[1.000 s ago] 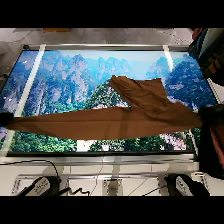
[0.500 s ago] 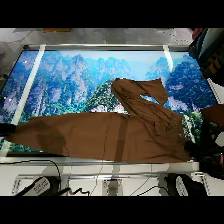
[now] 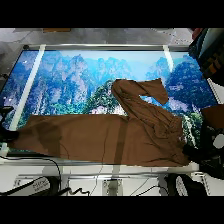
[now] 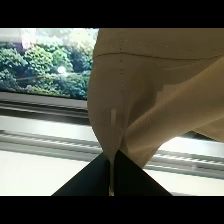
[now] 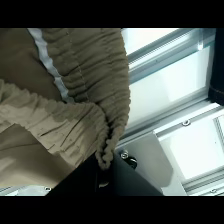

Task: Fold the clothes and pants, and hang the long-sleeved shirts on hangers.

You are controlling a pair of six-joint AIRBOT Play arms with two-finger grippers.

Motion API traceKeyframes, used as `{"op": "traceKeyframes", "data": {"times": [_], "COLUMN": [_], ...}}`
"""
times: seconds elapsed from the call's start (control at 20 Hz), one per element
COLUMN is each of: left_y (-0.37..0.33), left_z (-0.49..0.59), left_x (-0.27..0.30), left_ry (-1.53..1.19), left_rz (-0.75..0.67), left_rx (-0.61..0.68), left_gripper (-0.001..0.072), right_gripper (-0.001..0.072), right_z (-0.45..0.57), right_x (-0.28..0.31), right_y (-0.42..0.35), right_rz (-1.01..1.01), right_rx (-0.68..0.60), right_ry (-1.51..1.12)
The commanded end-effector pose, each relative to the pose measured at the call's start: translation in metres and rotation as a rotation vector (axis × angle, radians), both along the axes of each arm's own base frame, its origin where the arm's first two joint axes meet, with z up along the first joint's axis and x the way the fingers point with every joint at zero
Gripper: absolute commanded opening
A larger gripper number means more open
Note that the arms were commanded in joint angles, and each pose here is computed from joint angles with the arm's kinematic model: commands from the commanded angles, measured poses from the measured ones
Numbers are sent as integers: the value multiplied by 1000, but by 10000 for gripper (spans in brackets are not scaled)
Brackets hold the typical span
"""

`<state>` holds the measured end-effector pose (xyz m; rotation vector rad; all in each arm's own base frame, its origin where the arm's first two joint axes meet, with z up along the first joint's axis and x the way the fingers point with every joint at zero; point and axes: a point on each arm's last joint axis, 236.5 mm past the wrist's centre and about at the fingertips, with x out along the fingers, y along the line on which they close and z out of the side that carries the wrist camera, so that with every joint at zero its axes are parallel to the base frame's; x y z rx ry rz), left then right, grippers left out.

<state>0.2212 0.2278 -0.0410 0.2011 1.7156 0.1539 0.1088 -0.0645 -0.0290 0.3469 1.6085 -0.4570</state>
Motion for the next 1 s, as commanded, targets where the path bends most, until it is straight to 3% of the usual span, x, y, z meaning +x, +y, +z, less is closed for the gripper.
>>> {"op": "traceKeyframes", "data": {"times": [0.0,0.4,0.45,0.5,0.55,0.6,0.65,0.7,0.95], "left_y": [3,-6,-6,-6,-3,0,5,10,37], "left_z": [-6,-35,-37,-39,-40,-41,-40,-37,2], "left_x": [-1,-21,-21,-20,-16,-11,-5,0,39], "left_ry": [7,142,148,146,131,108,85,63,-98], "left_rz": [28,56,55,54,48,42,45,60,210], "left_rx": [3,-80,-83,-83,-75,-61,-40,-14,91], "left_gripper": [11,12,33,158,416,589,600,599,598], "right_gripper": [32,32,32,35,124,406,643,687,684], "right_z": [0,-1,-1,-1,-1,-1,-1,0,27], "right_x": [1,11,10,10,10,11,15,20,65], "right_y": [1,-2,-2,-2,-1,-2,-3,-5,-25], "right_rz": [0,3,2,2,2,10,17,18,54], "right_rx": [2,-10,-8,-7,-5,-7,-14,-22,-107], "right_ry": [-5,-45,-42,-41,-45,-49,-64,-86,-270]}}
